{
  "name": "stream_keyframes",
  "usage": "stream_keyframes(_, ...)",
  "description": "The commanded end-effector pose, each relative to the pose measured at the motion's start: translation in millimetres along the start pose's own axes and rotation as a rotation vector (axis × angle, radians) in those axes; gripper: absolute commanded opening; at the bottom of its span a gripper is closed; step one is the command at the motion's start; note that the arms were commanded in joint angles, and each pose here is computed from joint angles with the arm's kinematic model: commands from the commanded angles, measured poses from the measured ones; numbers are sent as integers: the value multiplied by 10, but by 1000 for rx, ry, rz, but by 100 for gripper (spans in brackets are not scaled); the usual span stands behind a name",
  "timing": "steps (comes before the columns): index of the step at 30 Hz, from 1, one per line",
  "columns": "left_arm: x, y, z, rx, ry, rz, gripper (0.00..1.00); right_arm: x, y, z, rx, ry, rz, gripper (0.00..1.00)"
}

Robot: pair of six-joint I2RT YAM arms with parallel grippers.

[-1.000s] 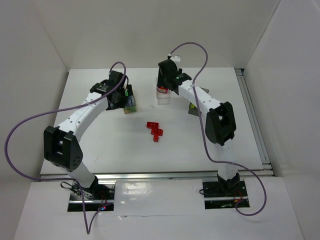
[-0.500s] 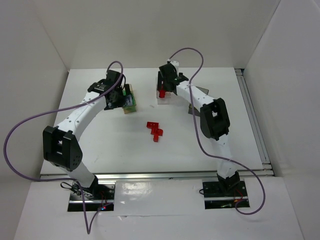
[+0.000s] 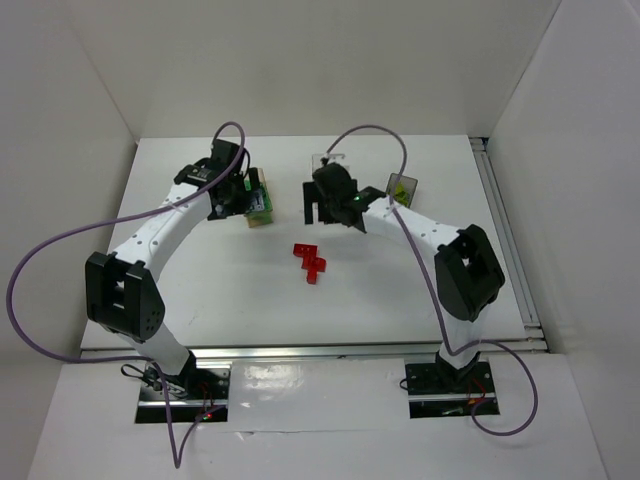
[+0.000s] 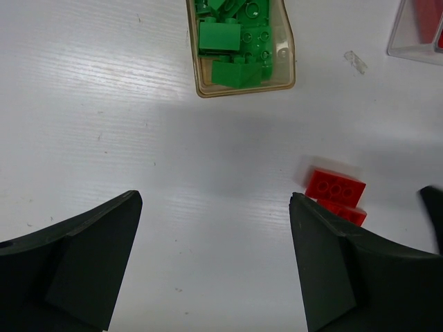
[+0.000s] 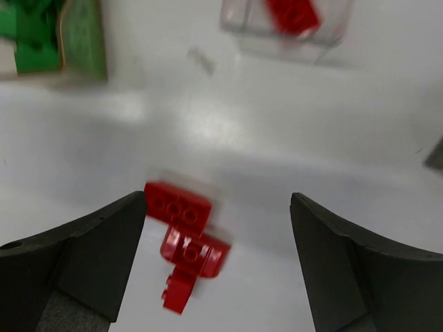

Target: Sort the legos into containers by color

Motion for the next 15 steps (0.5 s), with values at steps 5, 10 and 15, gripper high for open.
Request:
stream_keyframes(5,-17,20,37,5,10,-9,97,591,75,513,-178,240,111,93)
stream_keyframes(10,15,45,69,4,10,-8,97,573,-61,664,-160,388,110,96)
stream_keyframes(15,26,25,74,4,10,-8,97,728,-254,724,-149,484,151,96)
Point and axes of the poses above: each gripper's point midway between its finger pads, its own y axis back along the fingers, its own z axis along the line the jaws close on, x = y × z, the point moved 1 cm from there along y, back along the fingers, and after that the axes turned 13 degrees about y, right-handed, at the moved point
